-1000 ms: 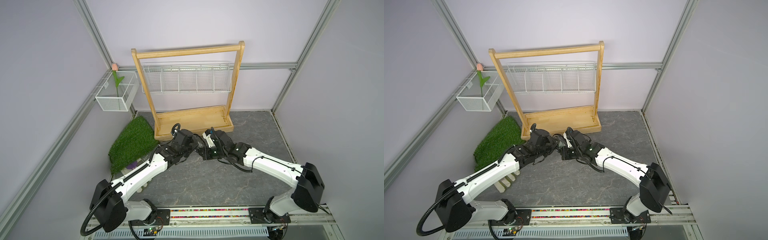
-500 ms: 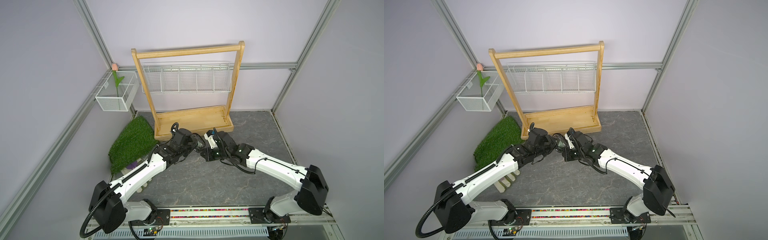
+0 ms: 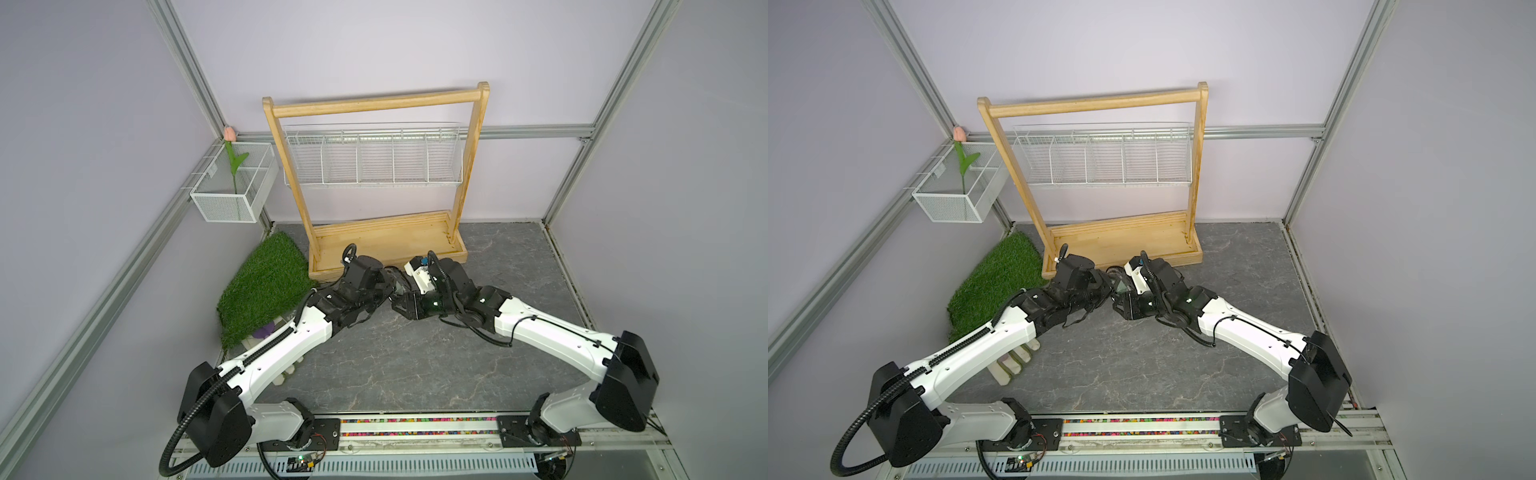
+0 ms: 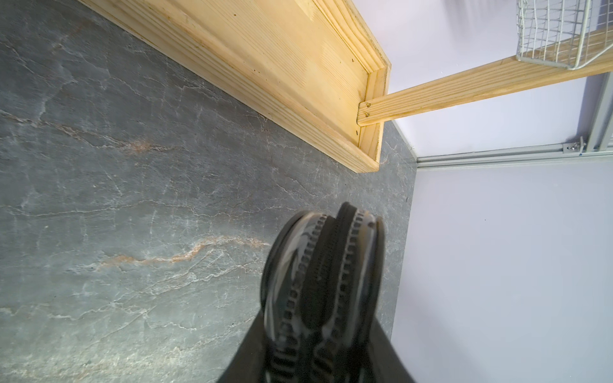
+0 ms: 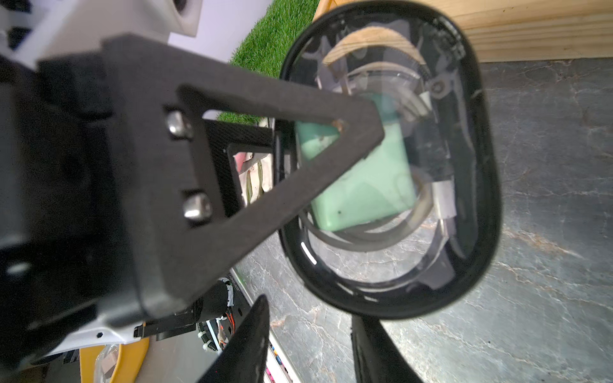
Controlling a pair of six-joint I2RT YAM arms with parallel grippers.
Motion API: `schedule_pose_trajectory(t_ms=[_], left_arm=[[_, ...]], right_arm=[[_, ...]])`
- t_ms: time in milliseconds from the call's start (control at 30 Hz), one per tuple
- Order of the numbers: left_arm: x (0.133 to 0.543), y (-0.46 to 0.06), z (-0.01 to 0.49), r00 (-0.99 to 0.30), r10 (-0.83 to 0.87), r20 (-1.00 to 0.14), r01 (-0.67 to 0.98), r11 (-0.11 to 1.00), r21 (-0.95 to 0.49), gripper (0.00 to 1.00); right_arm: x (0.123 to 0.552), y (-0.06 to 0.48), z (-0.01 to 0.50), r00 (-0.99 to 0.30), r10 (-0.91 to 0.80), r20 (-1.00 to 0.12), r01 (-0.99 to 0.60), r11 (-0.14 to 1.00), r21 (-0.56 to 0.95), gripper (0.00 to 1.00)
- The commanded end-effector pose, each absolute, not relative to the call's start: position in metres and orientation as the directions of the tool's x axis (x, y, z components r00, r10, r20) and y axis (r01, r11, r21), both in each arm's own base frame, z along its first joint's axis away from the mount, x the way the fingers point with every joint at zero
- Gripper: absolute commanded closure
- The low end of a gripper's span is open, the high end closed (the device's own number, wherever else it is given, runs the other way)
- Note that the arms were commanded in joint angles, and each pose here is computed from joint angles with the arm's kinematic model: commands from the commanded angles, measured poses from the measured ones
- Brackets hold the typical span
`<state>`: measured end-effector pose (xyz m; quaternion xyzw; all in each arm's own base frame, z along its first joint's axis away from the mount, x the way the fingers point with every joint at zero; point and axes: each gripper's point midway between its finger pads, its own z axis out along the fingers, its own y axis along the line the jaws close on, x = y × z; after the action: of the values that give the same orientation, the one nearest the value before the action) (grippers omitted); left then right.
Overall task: Pack away charging kits
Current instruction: Zip the zipper on the storage bag.
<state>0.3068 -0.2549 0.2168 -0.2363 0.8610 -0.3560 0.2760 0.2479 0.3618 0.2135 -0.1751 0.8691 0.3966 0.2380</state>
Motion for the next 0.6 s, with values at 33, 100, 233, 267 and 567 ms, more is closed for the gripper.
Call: schedule_pose_trajectory(t_ms=[33,100,233,267,567], left_arm=[[0.309,-0.26,0.241,-0.735,-0.609,-0.299,-0.174,0.595,-0.785,0.81],[0.309,-0.261,0.242,-0.736,-0.609,-0.294,-0.173,0.59,-0.789,0.82],[0.309,-0.262,0.246,-0.736,-0.609,-0.295,-0.164,0.583,-0.796,0.82],[0.309,-0.262,0.246,-0.735,-0.61,-0.296,-0.162,0.583,-0.796,0.82],[0.31,-0.267,0.248,-0.744,-0.604,-0.286,-0.149,0.566,-0.811,0.82]], right_arm=[[0.257,0.372,0.223,-0.809,-0.117,-0.576,-0.524,0.587,0.617,0.57],[0.259,0.375,0.223,-0.81,-0.119,-0.575,-0.526,0.584,0.619,0.58],[0.262,0.377,0.225,-0.805,-0.11,-0.583,-0.53,0.577,0.622,0.6],[0.262,0.378,0.226,-0.804,-0.11,-0.585,-0.532,0.574,0.623,0.61],[0.265,0.381,0.226,-0.803,-0.096,-0.588,-0.531,0.562,0.634,0.7]])
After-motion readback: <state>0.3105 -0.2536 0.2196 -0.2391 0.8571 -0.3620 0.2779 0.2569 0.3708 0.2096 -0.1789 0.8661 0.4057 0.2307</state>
